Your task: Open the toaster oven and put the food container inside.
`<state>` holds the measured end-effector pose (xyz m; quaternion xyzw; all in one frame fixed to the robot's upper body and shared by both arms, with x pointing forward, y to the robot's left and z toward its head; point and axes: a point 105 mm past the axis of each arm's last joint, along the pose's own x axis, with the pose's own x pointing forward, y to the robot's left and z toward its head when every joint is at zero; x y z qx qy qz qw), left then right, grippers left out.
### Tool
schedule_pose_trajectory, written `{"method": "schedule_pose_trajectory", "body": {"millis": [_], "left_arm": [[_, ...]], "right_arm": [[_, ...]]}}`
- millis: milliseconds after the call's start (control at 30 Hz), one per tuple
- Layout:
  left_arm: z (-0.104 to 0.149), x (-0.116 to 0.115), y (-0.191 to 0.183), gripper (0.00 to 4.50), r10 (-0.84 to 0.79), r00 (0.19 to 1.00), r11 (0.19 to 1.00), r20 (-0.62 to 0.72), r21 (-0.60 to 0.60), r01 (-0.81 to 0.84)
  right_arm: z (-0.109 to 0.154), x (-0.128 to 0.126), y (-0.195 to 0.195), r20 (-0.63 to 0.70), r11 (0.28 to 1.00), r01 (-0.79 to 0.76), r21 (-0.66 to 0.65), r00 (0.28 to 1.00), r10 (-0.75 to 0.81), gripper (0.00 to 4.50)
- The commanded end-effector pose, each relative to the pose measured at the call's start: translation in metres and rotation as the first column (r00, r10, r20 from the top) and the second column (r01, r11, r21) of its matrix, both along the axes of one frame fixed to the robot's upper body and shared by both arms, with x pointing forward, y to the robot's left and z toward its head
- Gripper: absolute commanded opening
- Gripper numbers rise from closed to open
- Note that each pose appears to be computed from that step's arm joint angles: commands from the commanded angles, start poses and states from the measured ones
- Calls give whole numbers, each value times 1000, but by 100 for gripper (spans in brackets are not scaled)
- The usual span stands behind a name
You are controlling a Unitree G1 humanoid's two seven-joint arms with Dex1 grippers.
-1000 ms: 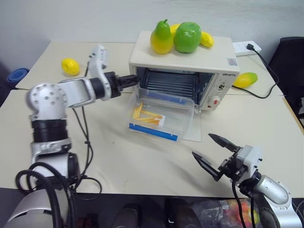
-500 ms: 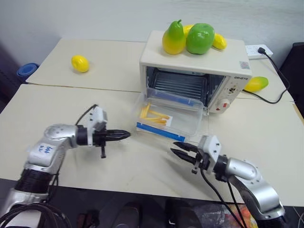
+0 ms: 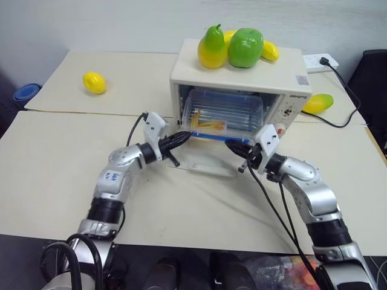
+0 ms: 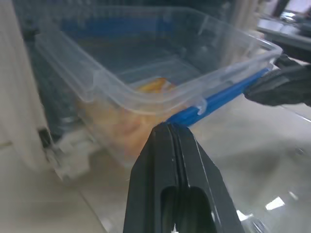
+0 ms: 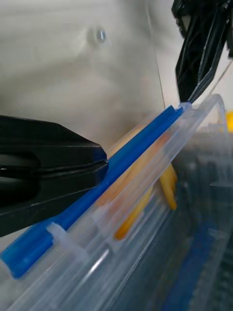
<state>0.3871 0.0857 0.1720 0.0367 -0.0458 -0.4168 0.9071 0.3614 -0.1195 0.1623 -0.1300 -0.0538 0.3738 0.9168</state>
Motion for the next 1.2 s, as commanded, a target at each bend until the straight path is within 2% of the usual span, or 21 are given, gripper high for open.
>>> {"method": "schedule_pose_trajectory", "body": {"millis": [33, 133, 233, 333, 467, 567, 633, 700, 767, 833, 933, 1033, 1200], "left_arm": [[14, 17, 3, 0, 100, 991, 995, 93, -9, -100], [15, 22, 1, 0, 119, 988, 993, 99, -33, -116], [14, 11, 11, 0, 56, 994, 998, 91, -21, -54], [15, -10, 38, 57, -21, 997, 1000, 75, -7, 22], [16, -46, 79, 174, -136, 988, 989, 68, 65, 132], [1, -87, 99, 266, -335, 942, 925, 38, 201, 321], [-8, -97, 109, 326, -359, 933, 906, -8, 236, 350], [-6, -101, 112, 388, -367, 930, 906, -20, 218, 362], [0, -108, 107, 448, -416, 909, 894, -24, 174, 413], [4, -111, 102, 448, -439, 899, 887, -15, 157, 435], [21, -101, 101, 448, -353, 926, 935, 136, 88, 344], [28, -93, 112, 448, -254, 956, 966, 144, -11, 259], [38, -96, 116, 448, -220, 969, 965, 111, -122, 233]], "right_arm": [[17, 15, -5, 75, 997, 59, 41, 995, -62, 3], [19, 19, 2, 70, 997, 46, 63, 996, -51, 3], [19, 4, 4, 38, 997, -26, 77, 999, 24, 3], [28, -25, -12, 19, 989, -115, 98, 993, 114, 0], [14, -45, -66, -43, 997, -74, -17, 996, 74, 0], [-11, -56, -102, -53, 986, -70, -150, 997, 63, 0], [-36, -68, -108, -63, 943, -170, -286, 985, 158, 0], [-49, -69, -113, -87, 934, -189, -305, 982, 170, 0], [-58, -64, -107, -97, 943, -202, -266, 978, 182, 0], [-61, -58, -97, -84, 952, -212, -222, 977, 198, 0], [-50, -46, -74, -21, 971, -222, -86, 975, 221, 0], [-28, -40, -59, 49, 973, -228, 35, 973, 226, 0], [21, -38, -53, 185, 945, -243, 218, 961, 204, 0]]}}
